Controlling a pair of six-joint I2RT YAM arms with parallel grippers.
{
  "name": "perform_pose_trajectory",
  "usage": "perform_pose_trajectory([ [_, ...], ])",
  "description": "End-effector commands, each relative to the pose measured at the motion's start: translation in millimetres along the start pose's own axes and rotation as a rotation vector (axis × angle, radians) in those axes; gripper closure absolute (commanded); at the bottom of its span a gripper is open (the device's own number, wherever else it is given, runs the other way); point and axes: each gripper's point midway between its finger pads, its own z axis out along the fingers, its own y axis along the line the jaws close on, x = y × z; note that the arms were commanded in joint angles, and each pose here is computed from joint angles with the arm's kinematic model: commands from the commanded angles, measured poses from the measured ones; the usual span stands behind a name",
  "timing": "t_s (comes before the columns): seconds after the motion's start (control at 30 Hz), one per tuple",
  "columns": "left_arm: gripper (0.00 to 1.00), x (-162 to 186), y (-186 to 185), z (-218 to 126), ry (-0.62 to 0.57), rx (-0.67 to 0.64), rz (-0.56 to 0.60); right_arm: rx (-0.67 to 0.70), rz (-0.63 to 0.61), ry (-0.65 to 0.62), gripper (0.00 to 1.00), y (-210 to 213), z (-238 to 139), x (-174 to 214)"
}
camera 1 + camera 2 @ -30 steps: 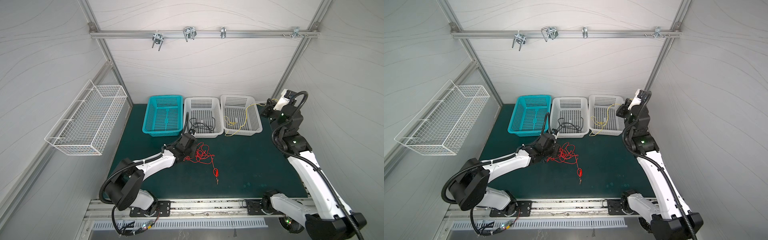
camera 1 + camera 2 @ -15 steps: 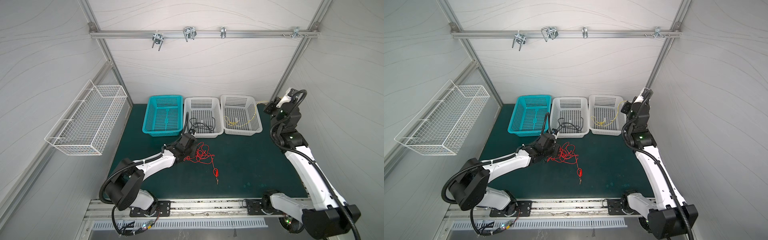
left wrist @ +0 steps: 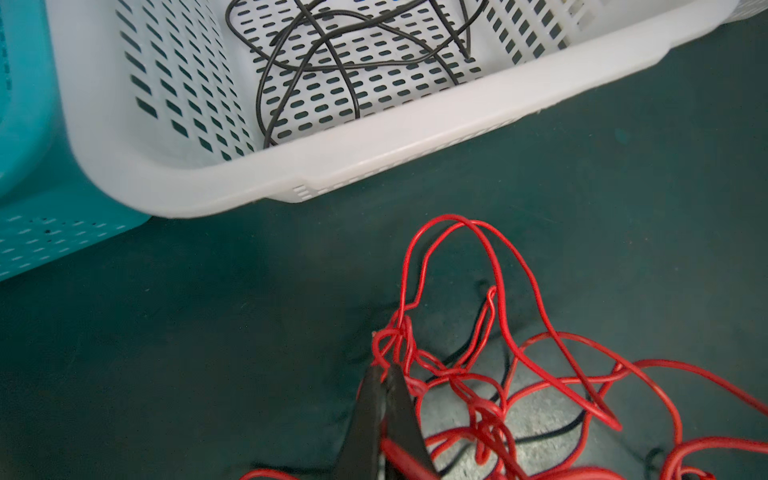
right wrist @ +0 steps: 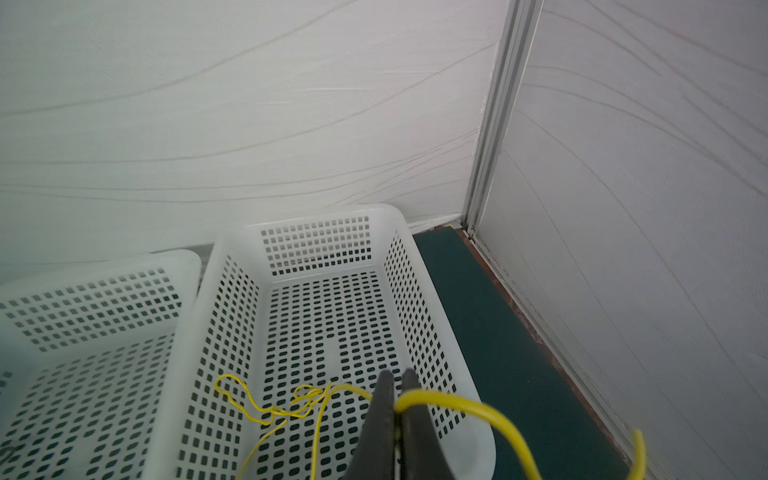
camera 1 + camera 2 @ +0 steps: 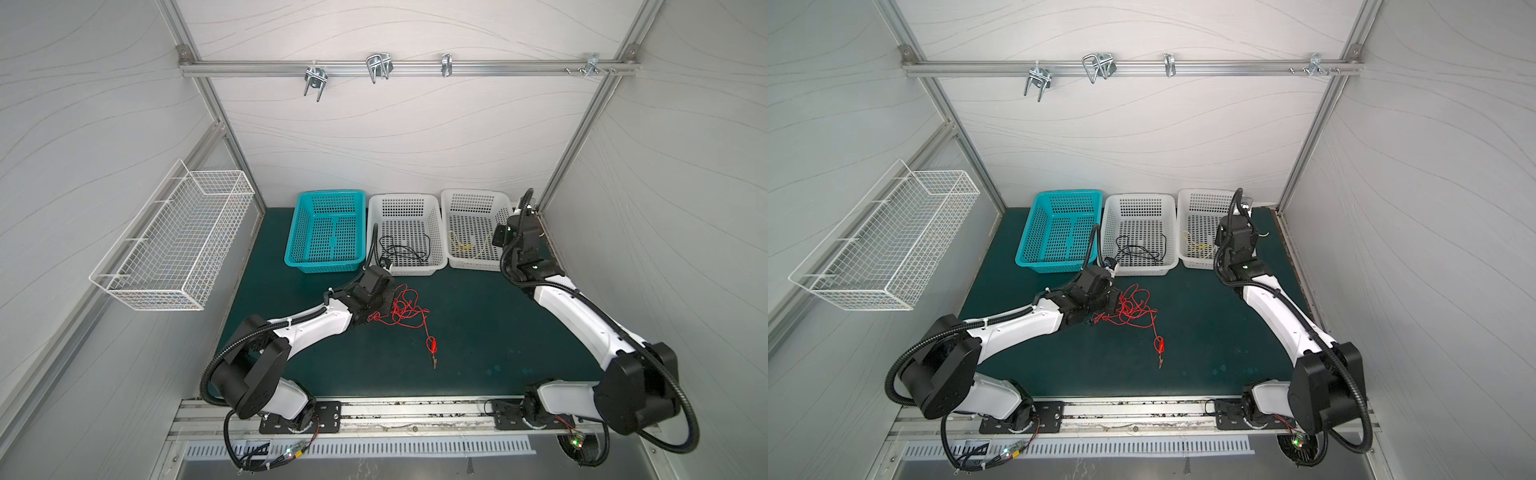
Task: Untangle the cables
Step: 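Lower the yellow wire into the farther white basket with the right gripper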
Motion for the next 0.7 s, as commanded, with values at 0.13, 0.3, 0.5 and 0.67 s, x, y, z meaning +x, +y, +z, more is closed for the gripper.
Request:
perform_pose_trajectory([
  [0.13,1.00,-12,-6,2,-0.019,0.017,-0.006,-0.002,-0.026,0.037,1.00,17,24,16],
  [0.3,1.00,-13,-6,3,-0.017,0.020,-0.008,-0.052,-0.066,0.145,1.00,39,46,49],
  [0.5,1.00,-14,-7,3,-0.018,0.019,-0.003,-0.104,-0.090,0.274,1.00,63,69,87],
  [0.67,1.00,-15,-7,2,-0.020,0.018,-0.002,-0.137,-0.092,0.364,1.00,78,83,114],
])
